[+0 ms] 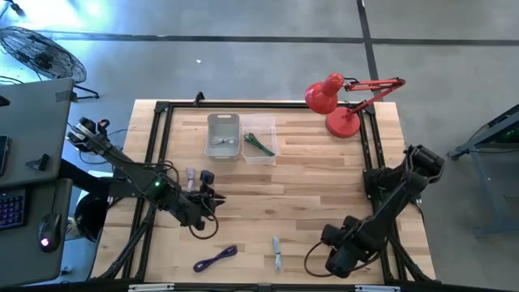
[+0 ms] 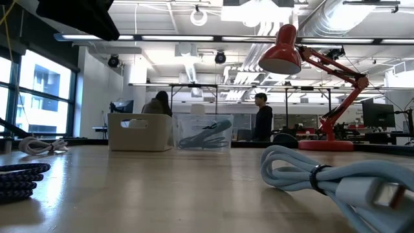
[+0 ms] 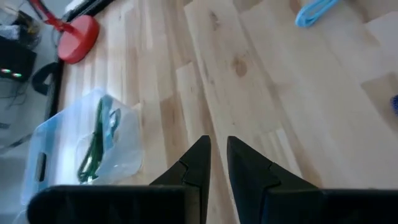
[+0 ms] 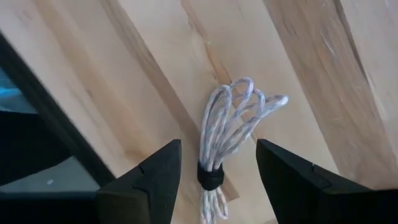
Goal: Pick & Place USB Port
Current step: Put the pink patterned charger cable into the white bin
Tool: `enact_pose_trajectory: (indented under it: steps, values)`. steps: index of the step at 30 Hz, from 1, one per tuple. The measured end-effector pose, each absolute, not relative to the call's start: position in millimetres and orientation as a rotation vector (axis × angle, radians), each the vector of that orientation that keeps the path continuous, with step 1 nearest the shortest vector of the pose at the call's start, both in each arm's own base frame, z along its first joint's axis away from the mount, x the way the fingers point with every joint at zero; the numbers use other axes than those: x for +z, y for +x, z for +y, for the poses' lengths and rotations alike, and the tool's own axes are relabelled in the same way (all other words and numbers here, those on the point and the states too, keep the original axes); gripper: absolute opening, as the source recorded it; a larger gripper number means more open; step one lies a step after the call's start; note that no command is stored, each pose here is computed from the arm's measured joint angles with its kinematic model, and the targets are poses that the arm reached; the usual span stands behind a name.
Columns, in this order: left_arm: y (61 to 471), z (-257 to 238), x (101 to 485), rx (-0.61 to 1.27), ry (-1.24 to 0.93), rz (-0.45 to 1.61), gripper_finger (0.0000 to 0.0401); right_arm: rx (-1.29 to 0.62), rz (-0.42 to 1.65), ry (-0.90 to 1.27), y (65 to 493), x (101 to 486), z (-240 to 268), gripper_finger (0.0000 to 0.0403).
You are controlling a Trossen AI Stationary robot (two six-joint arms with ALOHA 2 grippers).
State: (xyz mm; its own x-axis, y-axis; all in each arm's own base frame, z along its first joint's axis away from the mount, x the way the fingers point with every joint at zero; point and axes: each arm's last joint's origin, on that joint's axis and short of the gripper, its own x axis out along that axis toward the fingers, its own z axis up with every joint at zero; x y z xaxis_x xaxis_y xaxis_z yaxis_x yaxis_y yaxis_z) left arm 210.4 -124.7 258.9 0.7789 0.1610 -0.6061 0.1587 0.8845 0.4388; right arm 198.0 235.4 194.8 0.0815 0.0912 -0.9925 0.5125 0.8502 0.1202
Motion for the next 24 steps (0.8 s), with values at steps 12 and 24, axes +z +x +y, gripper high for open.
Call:
enact_pose_trajectory:
  steps: [12, 24]
  values:
    - [211.3, -126.1, 259.7, -0.026, 0.475, 0.677, 0.0051, -0.442, 1.536, 0.409, 201.1, 163.4, 239.0, 0.0198]
    - [210.8, -125.7, 259.3, -0.027, 0.491, 0.683, 0.0051, -0.474, 1.495, 0.391, 211.4, 158.6, 231.8, 0.0015]
